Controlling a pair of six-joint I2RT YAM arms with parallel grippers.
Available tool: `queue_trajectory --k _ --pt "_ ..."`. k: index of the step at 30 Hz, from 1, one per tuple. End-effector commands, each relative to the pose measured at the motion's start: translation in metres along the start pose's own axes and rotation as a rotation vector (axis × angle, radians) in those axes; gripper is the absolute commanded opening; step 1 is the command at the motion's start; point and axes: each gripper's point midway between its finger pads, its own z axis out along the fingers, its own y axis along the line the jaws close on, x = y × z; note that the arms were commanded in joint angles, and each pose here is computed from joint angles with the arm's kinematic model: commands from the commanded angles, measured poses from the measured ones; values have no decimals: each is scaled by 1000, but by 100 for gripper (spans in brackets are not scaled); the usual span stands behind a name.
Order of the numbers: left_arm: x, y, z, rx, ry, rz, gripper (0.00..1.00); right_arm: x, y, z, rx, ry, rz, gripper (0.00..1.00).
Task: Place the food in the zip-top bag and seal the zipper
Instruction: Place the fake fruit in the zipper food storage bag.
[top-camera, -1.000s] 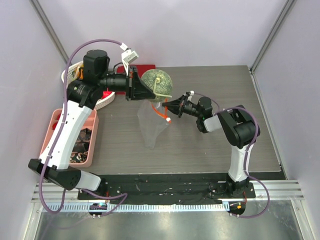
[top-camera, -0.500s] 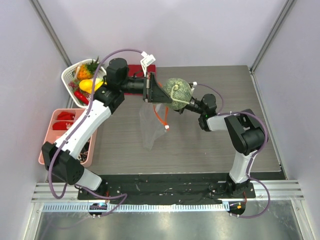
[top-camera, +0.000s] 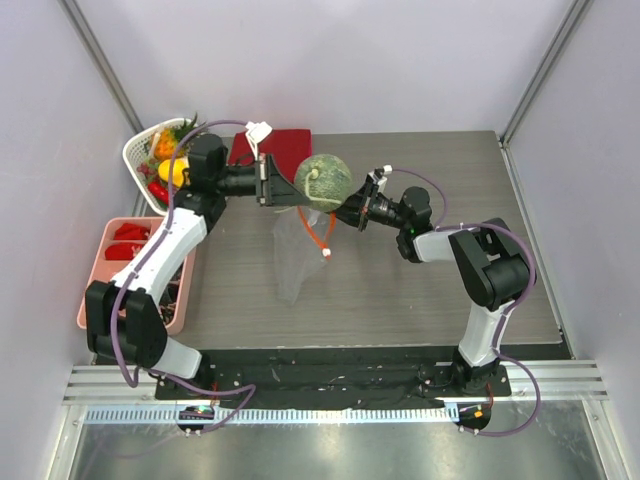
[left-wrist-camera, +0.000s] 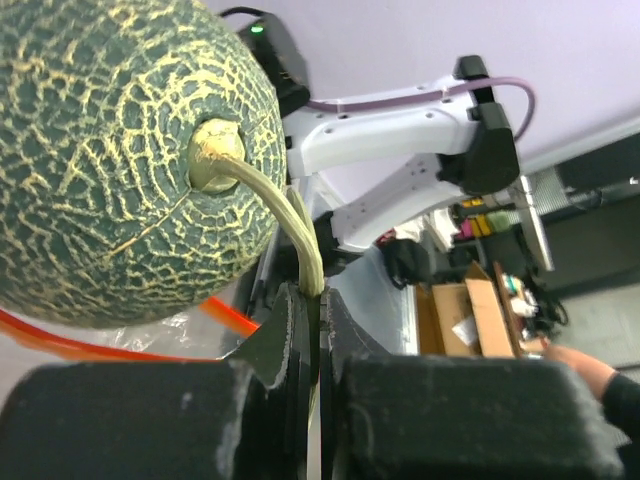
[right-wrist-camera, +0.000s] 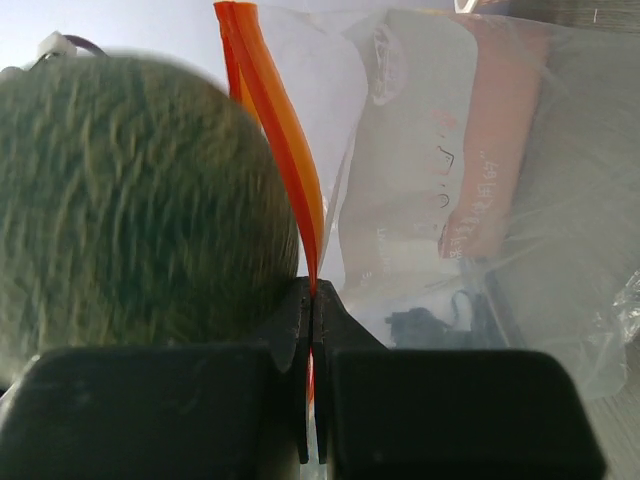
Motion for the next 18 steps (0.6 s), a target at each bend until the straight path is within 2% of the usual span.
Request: queue_trajectory --k 1,3,5,6,7,9,11,18 --pt "12 -20 -27 -31 71 107 0 4 36 -4 -70 15 -123 1" --pt "37 -15 -37 -75 155 109 0 2 36 -4 -67 14 -127 1" --pt "37 -15 -41 -102 206 166 0 0 37 -4 -63 15 -141 1" --pt "58 -18 -50 -110 278 136 0 -1 37 -4 -60 14 -143 1" --pt "56 -24 -53 -110 303 193 0 -2 39 -3 -61 15 -161 1" --pt "76 -19 -64 -124 408 154 0 -3 37 -4 -50 14 -160 1" --pt "79 -13 -69 -164 462 122 0 -3 37 -2 -45 19 -173 1" --pt "74 15 -70 -349 523 14 0 1 51 2 -51 56 -265 1"
